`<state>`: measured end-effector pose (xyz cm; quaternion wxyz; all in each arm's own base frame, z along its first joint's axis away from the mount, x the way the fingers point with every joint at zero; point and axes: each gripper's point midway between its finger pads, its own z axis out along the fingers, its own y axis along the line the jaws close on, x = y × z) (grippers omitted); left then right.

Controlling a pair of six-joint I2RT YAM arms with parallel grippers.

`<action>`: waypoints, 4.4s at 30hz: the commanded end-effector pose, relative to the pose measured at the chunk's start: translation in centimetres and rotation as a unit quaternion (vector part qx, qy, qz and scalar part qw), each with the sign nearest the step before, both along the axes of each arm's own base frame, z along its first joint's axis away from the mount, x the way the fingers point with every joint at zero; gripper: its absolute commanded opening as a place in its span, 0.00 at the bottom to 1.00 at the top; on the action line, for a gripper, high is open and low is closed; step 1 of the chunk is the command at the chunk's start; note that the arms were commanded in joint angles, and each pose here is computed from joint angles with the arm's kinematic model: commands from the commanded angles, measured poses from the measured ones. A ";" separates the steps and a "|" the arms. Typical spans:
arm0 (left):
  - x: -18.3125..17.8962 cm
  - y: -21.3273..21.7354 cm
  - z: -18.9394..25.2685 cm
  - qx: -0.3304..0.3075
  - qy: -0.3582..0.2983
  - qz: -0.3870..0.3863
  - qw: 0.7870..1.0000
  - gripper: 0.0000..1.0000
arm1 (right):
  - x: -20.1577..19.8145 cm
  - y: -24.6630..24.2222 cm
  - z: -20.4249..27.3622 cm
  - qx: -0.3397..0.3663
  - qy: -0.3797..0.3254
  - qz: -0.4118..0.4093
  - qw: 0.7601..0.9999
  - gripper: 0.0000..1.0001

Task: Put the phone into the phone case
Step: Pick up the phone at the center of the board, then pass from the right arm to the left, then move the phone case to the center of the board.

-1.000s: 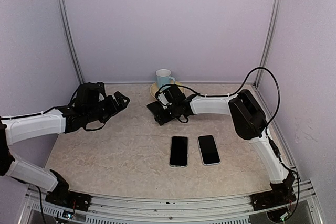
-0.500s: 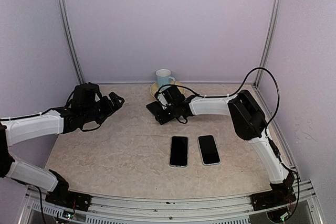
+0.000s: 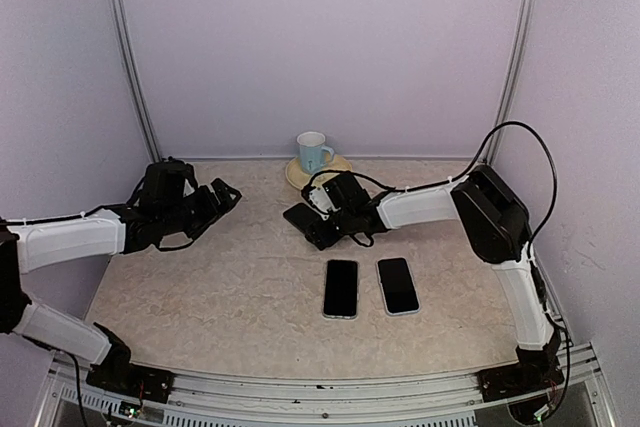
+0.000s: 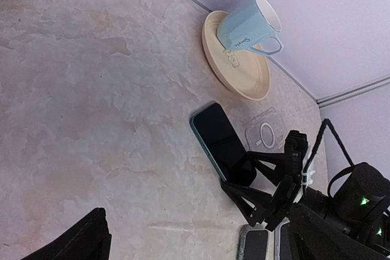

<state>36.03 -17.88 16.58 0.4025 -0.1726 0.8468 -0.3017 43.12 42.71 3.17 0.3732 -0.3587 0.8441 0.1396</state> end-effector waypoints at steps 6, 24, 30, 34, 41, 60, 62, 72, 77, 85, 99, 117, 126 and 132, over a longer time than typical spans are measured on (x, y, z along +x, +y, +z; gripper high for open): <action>0.2 -2.3 -1.1 -0.013 -0.006 -0.065 0.998 0.99 | -3.5 2.3 10.3 0.068 -0.116 0.098 0.986 0.55; -2.0 -8.3 4.1 -0.056 -0.077 -0.263 0.960 0.98 | -13.5 -0.9 17.4 0.079 -0.221 0.208 0.950 0.54; -3.9 -11.2 5.4 -0.073 -0.082 -0.342 0.933 0.97 | -16.0 -1.1 18.5 0.075 -0.254 0.234 0.935 0.54; -5.3 -13.2 5.0 -0.083 -0.066 -0.389 0.915 0.94 | -16.7 -0.8 18.8 0.061 -0.273 0.238 0.930 0.54; -7.1 -15.2 4.7 -0.094 -0.051 -0.434 0.895 0.89 | -17.6 -0.7 18.9 0.046 -0.294 0.242 0.924 0.54; -8.9 -16.6 4.9 -0.117 -0.043 -0.484 0.866 0.47 | -17.9 -1.1 18.6 0.037 -0.310 0.252 0.916 0.54; -8.9 -16.6 4.9 -0.118 -0.043 -0.485 0.865 0.42 | -17.9 -1.1 18.6 0.035 -0.312 0.253 0.915 0.54; -9.0 -16.6 4.6 -0.120 -0.041 -0.489 0.863 0.11 | -17.7 -1.8 18.6 0.024 -0.324 0.244 0.914 0.54; -8.8 -16.5 4.4 -0.120 -0.038 -0.486 0.865 0.00 | -17.5 -2.0 18.4 0.018 -0.328 0.239 0.914 0.54; -8.5 -16.3 3.8 -0.121 -0.032 -0.470 0.874 0.00 | -16.4 -2.9 19.3 0.018 -0.345 0.201 0.917 0.93; -7.0 -15.3 5.0 -0.128 -0.070 -0.429 0.891 0.00 | -8.3 -7.4 22.5 0.098 -0.249 0.072 0.961 1.00; -6.6 -15.2 4.2 -0.133 -0.060 -0.400 0.905 0.00 | 8.0 -14.9 14.2 0.089 -0.052 -0.128 0.986 0.80; -6.8 -14.9 4.3 -0.133 -0.057 -0.391 0.909 0.00 | 12.6 -17.5 9.5 0.080 0.012 -0.159 0.984 0.70; -6.6 -14.6 3.7 -0.127 -0.051 -0.380 0.915 0.00 | 13.3 -16.7 6.8 0.061 0.038 -0.138 0.988 0.60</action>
